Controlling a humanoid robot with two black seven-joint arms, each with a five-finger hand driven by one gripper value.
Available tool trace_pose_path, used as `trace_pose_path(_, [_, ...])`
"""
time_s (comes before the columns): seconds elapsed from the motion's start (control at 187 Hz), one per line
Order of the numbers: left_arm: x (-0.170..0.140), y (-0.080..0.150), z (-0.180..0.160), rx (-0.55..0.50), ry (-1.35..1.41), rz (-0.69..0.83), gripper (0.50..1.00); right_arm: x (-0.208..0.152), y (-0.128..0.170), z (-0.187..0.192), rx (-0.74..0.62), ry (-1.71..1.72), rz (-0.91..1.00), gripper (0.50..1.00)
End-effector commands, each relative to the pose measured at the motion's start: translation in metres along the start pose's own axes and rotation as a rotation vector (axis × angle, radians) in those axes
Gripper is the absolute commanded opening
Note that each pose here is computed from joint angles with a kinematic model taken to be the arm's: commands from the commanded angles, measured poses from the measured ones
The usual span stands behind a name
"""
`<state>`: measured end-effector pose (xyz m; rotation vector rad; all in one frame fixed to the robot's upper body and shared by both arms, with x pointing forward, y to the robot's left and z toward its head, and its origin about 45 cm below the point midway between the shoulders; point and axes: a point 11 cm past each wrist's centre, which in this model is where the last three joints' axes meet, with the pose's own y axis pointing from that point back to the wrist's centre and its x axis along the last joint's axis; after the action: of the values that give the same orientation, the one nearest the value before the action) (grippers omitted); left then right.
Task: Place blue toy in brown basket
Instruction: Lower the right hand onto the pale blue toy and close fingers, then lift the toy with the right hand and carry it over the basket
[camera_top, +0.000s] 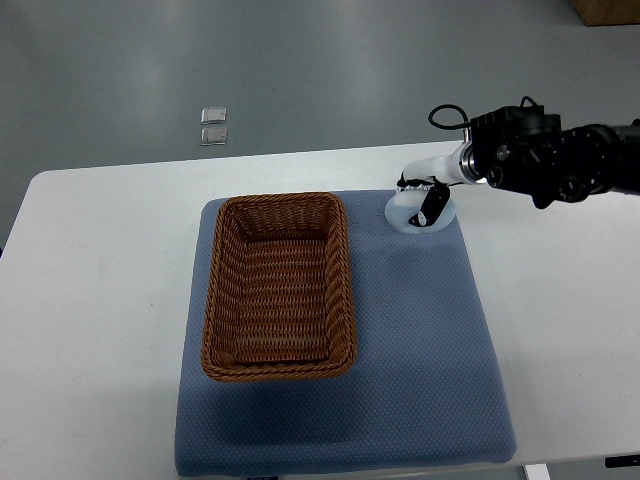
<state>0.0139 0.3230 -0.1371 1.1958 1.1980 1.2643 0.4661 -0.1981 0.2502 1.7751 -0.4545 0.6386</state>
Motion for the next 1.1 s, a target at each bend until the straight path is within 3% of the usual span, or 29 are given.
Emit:
trace_pose_path(0.0, [0.0, 0.0, 0.0, 0.0, 0.0, -0.001, 1.0, 0.024, 0.027, -0.021, 0.047, 0.032, 0.018, 0.5])
trace_pose_path(0.198, [0.0, 0.0, 0.0, 0.0, 0.0, -0.001, 1.0, 0.049, 0.057, -0.087, 0.168, 0.056, 0.043, 0.5])
trace_pose_path(0.429, [0.0, 0.0, 0.0, 0.0, 0.0, -0.001, 1.0, 0.019, 0.041, -0.184, 0.295, 0.121, -0.039, 0.5])
trace_pose_path(0.541, [0.0, 0.0, 0.0, 0.0, -0.002, 0.001, 1.0, -0.001, 0.028, -0.211, 0.321, 0.165, -0.062, 0.5])
trace_pose_path(1.093, [-0.002, 0.0, 0.0, 0.0, -0.002, -0.004, 1.0, -0.03, -0.02, -0.165, 0.276, -0.014, -0.03, 0.504])
